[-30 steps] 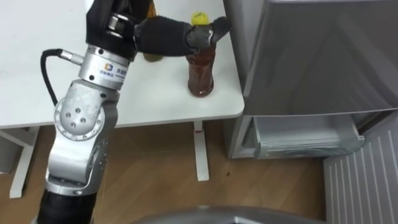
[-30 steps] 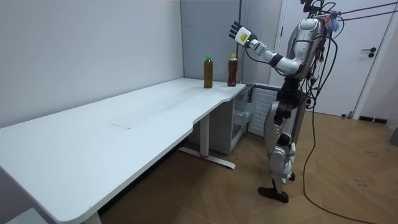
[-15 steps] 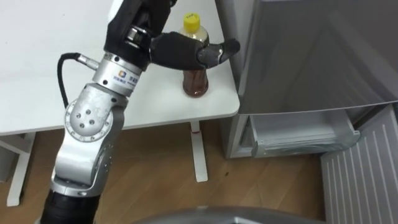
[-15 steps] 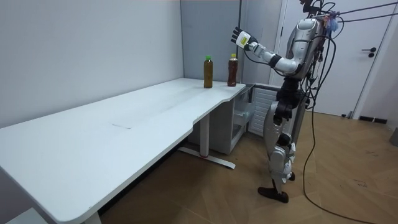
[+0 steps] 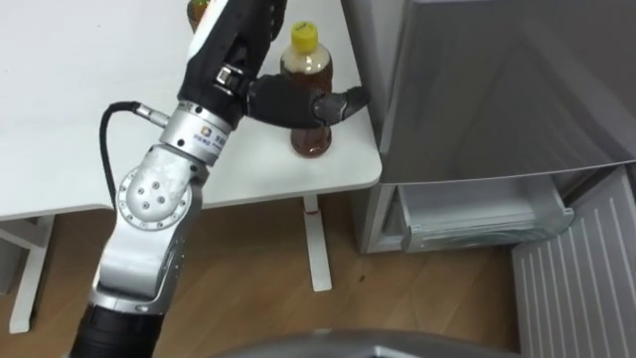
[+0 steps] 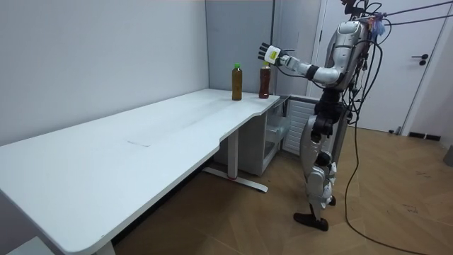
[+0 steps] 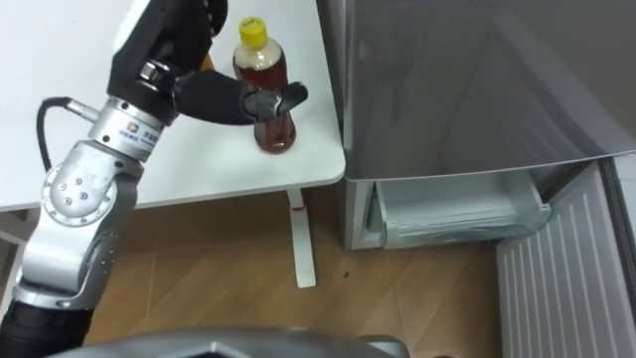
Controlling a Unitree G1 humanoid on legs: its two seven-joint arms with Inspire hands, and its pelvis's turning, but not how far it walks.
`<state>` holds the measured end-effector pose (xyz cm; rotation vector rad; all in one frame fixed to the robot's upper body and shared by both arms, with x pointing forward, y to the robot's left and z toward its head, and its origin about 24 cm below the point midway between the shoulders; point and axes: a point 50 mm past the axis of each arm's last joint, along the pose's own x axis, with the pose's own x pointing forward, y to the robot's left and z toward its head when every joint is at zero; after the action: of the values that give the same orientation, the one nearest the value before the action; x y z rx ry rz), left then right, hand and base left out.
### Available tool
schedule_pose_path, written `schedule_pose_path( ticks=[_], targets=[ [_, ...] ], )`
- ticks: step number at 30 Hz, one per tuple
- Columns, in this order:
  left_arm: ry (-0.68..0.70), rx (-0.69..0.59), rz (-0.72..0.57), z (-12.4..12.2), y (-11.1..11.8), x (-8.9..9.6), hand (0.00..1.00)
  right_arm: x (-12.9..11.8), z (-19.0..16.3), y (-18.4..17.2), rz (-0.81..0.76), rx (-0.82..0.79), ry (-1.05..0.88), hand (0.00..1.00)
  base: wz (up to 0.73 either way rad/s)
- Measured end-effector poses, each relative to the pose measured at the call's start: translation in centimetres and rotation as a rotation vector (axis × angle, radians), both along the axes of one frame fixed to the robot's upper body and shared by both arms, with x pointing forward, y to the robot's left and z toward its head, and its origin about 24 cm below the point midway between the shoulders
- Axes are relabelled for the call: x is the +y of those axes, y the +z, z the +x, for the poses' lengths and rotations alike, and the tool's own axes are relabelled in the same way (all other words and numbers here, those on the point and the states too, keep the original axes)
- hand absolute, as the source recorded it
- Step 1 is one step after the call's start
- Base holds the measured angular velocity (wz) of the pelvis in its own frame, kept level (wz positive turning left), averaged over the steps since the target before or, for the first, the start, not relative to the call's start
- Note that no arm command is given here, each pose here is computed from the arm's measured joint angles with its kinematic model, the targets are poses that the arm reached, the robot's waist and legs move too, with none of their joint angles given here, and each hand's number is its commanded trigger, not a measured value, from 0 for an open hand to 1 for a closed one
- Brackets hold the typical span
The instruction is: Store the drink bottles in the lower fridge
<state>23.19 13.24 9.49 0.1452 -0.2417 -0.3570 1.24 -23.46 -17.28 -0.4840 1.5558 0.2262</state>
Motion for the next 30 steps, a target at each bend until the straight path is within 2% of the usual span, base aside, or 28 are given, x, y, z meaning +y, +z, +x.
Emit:
schedule_pose_path(
  ticks=[22, 30],
  targets=[
    [0.063, -0.002, 0.022, -0.05, -0.25, 0.38, 0.0, 0.13, -0.29, -0.04, -0.002, 0.003, -0.007, 0.0, 0.0],
    [0.057, 0.06, -0.059, 0.08, -1.07, 0.89, 0.0, 0.26, -0.5, -0.07, -0.005, 0.012, -0.023, 0.0, -0.01]
  ],
)
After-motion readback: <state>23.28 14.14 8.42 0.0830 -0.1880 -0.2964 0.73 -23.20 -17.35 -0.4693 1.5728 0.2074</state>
